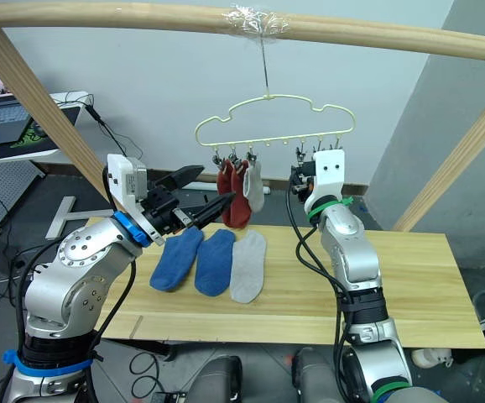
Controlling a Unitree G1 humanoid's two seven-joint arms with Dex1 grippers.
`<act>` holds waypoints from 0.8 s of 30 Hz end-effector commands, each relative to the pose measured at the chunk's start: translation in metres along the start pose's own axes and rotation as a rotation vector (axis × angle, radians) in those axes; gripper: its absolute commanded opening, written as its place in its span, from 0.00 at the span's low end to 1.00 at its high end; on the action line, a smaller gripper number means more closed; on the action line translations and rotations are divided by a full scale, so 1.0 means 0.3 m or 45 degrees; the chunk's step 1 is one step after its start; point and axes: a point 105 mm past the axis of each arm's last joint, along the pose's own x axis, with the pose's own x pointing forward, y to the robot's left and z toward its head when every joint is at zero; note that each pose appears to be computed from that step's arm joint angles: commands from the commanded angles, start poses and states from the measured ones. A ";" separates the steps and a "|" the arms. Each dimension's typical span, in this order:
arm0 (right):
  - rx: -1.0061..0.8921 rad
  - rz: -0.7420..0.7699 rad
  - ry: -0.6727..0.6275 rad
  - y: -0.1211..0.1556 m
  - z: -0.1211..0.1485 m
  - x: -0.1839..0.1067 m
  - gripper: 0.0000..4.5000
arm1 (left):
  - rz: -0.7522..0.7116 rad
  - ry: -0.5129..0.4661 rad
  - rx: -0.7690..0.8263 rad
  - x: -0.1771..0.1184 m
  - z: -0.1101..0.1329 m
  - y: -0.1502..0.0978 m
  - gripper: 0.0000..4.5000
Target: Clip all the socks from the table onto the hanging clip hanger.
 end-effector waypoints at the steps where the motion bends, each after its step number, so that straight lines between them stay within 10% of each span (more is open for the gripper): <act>1: -0.009 0.000 -0.085 0.002 0.063 0.008 0.39 | -0.009 -0.063 0.051 0.004 0.044 -0.008 1.00; 24: 0.034 0.031 -0.128 0.044 0.114 0.120 0.39 | -0.031 -0.122 0.065 0.020 0.101 -0.013 1.00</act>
